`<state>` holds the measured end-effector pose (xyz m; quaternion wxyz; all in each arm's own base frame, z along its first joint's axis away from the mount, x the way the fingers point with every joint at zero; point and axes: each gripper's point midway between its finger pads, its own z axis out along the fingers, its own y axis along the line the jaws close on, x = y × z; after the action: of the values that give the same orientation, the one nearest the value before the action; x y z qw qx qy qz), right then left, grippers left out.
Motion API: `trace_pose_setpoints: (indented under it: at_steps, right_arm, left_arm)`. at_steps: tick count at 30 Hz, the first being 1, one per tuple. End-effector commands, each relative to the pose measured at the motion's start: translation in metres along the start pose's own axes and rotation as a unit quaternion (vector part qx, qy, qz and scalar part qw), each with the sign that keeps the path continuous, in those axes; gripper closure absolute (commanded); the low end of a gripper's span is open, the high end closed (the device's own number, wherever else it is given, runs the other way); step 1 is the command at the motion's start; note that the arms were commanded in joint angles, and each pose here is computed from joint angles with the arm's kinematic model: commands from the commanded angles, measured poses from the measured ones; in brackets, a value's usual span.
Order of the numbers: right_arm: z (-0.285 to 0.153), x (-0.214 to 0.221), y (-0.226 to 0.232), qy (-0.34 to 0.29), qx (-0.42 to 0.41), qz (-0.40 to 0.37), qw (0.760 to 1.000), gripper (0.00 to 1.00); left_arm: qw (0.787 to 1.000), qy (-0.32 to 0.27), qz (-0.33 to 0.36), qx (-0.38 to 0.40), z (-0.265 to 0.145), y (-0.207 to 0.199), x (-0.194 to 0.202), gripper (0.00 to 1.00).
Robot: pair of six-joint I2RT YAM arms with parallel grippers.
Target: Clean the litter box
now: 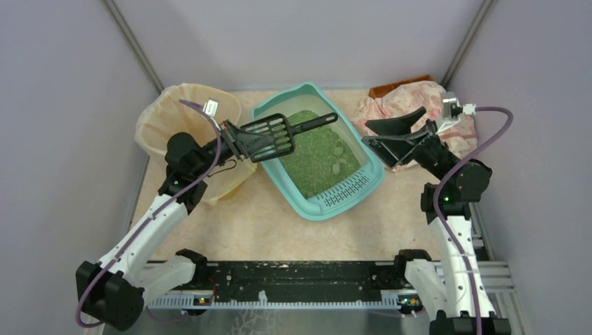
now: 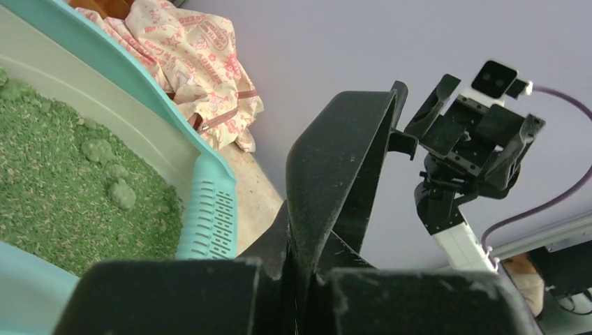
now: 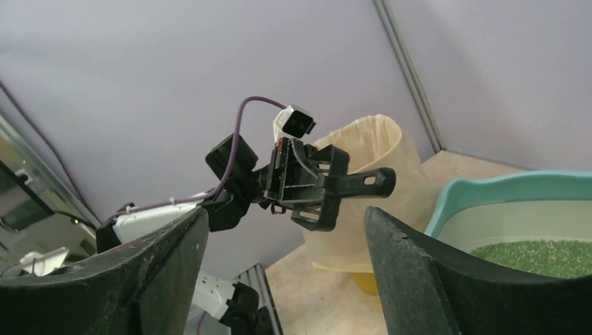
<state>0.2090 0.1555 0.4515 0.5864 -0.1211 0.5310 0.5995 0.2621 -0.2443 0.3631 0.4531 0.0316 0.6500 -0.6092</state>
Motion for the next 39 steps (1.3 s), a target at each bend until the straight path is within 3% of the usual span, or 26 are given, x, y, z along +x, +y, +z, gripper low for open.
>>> trace_pose_setpoints:
  at_steps: [1,11,24,31,34,39]
  right_arm:
    - [0.007,0.017,-0.014,0.023,0.018,0.0,1.0,0.16]
    - [0.041,0.042,-0.017,0.047,0.002,0.004,0.999,0.17]
    - [0.061,0.045,0.006,0.055,-0.043,0.007,0.998,0.24]
    - [0.071,0.045,0.003,0.049,-0.057,0.014,0.997,0.25]
    - [0.074,0.045,0.006,0.047,-0.069,0.019,0.996,0.3]
    - [0.075,0.05,0.005,0.05,-0.069,0.026,0.996,0.5]
  left_arm:
    - [0.997,-0.049,0.001,0.058,-0.006,-0.032,-0.013,1.0]
    - [0.995,-0.028,-0.004,0.099,0.001,-0.055,-0.004,1.0]
    - [0.998,-0.011,-0.019,0.056,0.008,-0.035,0.009,1.0]
    - [0.997,0.01,-0.029,0.075,0.017,-0.041,0.021,1.0]
    - [0.996,0.013,-0.037,0.077,0.019,-0.041,0.029,1.0]
    - [0.997,-0.002,-0.034,0.073,0.017,-0.04,0.026,1.0]
